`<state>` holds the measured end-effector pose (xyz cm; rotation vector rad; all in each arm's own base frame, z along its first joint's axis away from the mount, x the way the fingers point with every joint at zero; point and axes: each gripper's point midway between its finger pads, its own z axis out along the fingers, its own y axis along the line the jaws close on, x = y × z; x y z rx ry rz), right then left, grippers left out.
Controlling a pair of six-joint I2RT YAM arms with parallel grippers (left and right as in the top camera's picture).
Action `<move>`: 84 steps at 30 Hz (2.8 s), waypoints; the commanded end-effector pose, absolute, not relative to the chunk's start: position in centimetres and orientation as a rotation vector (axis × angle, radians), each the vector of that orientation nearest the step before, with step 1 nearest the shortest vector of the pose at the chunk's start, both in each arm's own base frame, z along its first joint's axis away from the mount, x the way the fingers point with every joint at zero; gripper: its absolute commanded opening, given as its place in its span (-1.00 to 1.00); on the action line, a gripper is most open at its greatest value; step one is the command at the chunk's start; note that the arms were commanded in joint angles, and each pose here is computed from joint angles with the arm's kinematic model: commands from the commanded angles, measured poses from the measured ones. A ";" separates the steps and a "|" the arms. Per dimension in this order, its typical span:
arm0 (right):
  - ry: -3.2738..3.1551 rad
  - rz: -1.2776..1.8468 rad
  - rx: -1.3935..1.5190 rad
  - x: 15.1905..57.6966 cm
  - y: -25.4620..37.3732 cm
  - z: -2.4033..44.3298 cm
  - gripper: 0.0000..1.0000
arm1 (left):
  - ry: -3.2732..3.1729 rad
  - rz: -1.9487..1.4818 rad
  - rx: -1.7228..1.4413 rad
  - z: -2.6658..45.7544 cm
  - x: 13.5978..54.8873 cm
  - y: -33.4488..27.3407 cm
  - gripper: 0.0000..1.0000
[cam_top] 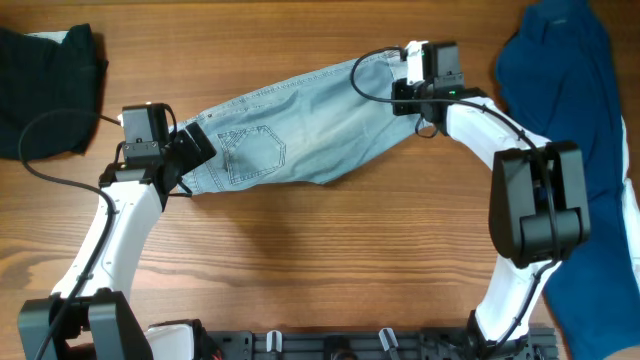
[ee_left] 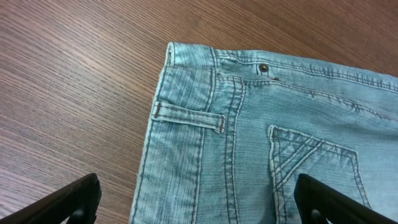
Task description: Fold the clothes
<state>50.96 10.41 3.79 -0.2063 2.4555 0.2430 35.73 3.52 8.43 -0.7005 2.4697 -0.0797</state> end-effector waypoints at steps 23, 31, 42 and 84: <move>2.566 0.162 -0.102 50.8 8.3 -2.8 -0.69 | 2.548 -0.035 -0.693 6.6 35.1 4.9 0.99; 2.570 0.162 -0.101 50.7 8.3 -2.9 -0.67 | 2.718 -0.183 -0.579 1.9 34.6 3.6 0.98; 2.581 0.160 -0.101 50.5 8.3 -3.0 -0.66 | 2.712 -0.394 -0.535 0.0 36.1 1.3 0.87; 2.659 0.645 -0.124 44.8 14.1 5.2 -0.92 | 2.390 -0.348 -0.368 21.4 39.1 2.3 -0.92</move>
